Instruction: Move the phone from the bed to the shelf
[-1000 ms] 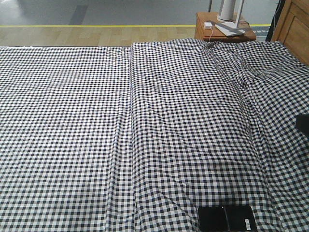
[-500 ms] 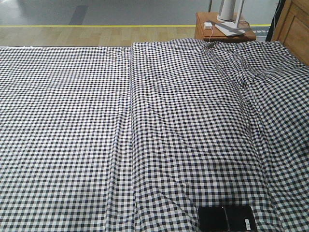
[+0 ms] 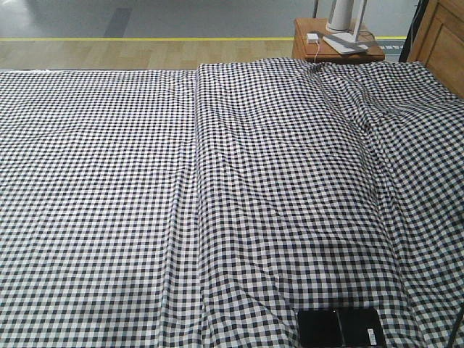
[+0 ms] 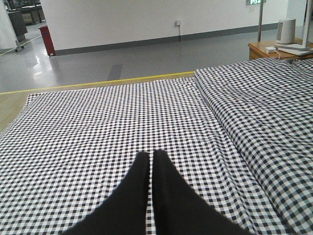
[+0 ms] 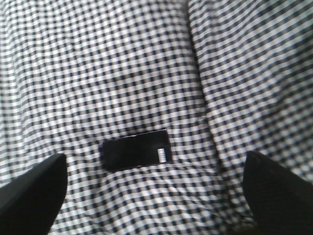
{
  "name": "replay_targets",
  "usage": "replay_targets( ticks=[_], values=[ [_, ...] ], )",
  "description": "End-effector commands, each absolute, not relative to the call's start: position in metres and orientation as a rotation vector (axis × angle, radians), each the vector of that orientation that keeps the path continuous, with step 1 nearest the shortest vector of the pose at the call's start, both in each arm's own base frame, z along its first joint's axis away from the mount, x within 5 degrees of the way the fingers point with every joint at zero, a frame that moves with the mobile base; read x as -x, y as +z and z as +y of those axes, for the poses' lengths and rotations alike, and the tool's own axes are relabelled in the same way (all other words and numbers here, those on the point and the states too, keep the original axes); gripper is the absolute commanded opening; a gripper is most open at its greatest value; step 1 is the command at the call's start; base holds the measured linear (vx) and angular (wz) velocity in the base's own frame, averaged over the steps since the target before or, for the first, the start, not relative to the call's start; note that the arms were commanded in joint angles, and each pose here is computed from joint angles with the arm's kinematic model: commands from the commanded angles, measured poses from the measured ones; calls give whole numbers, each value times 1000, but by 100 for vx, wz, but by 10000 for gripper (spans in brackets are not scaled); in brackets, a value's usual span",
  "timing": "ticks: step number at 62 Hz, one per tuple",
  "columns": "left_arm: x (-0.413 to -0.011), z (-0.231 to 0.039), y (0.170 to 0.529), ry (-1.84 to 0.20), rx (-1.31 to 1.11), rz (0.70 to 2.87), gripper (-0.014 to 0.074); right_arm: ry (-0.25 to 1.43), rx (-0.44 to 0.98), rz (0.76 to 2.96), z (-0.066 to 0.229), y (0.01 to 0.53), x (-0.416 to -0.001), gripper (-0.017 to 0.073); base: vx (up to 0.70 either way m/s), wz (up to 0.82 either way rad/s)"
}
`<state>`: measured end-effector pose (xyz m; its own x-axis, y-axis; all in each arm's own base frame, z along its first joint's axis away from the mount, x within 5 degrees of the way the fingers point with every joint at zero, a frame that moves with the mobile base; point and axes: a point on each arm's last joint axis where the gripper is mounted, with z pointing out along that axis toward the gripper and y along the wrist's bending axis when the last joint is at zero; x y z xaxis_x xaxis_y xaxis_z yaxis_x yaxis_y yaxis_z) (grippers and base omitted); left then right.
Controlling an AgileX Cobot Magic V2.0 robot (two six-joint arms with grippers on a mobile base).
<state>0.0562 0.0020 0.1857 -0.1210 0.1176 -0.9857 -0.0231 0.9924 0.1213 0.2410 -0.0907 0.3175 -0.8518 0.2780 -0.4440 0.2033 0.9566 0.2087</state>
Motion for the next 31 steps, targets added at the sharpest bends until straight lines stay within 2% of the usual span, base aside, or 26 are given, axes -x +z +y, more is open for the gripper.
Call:
replay_targets(
  ticks=[1, 17, 31],
  values=[
    [-55, 2, 200, 112, -58, 1581, 1, 315, -344, 2510, -109, 315, -260, 668, 0, 0],
    [-55, 2, 200, 112, -58, 1581, 1, 629, -356, 2550, -149, 234, -295, 661, 0, 0],
    [-55, 2, 200, 112, -58, 1581, 1, 805, -284, 2681, -157, 158, -308, 652, 0, 0]
  ],
)
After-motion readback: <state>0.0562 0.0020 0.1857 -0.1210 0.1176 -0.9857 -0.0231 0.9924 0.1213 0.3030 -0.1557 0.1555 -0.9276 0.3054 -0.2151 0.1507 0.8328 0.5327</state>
